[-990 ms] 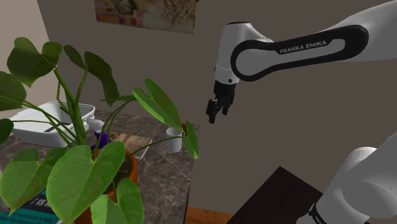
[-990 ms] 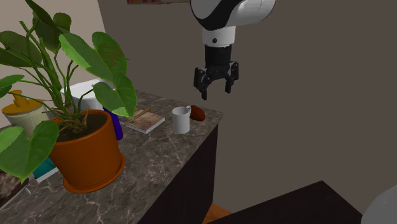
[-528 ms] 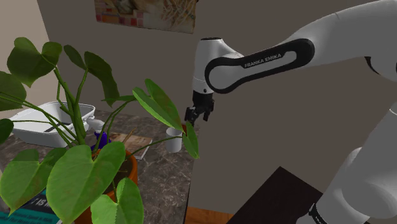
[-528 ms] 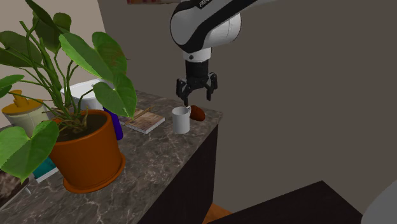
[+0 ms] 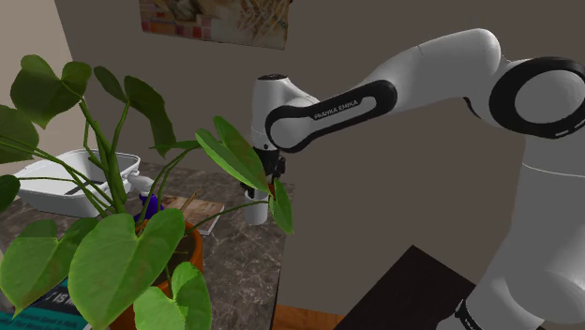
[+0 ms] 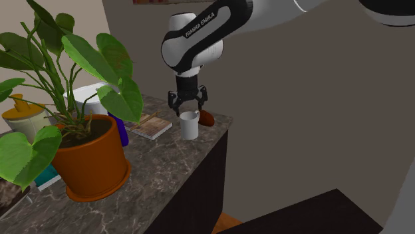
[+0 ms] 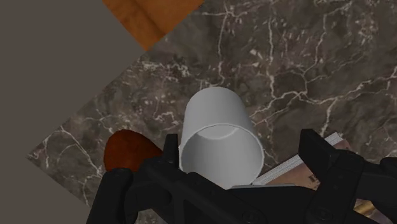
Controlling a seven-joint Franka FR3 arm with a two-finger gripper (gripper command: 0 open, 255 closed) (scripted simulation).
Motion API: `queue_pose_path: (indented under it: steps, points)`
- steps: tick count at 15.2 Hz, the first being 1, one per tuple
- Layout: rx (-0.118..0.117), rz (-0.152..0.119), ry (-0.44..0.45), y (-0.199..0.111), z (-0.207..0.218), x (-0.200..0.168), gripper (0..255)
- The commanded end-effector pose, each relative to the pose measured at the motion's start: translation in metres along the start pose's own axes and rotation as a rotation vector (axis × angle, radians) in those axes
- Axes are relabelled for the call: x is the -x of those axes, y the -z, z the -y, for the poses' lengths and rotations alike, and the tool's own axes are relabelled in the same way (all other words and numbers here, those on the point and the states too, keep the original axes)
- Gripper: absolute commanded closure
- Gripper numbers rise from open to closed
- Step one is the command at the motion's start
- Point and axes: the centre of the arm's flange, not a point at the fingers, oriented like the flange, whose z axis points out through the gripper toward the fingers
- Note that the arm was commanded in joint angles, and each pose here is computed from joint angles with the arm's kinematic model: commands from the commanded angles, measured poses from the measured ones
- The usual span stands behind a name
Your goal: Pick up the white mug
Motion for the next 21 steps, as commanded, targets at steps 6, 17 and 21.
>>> queue_pose_path:
  steps: [6,17,21]
  points:
    - [-0.004,-0.005,-0.016,-0.041,0.027,-0.04,0]
    - [-0.004,-0.005,-0.016,-0.07,0.028,-0.038,255]
    - [-0.004,-0.005,-0.016,-0.07,0.028,-0.038,255]
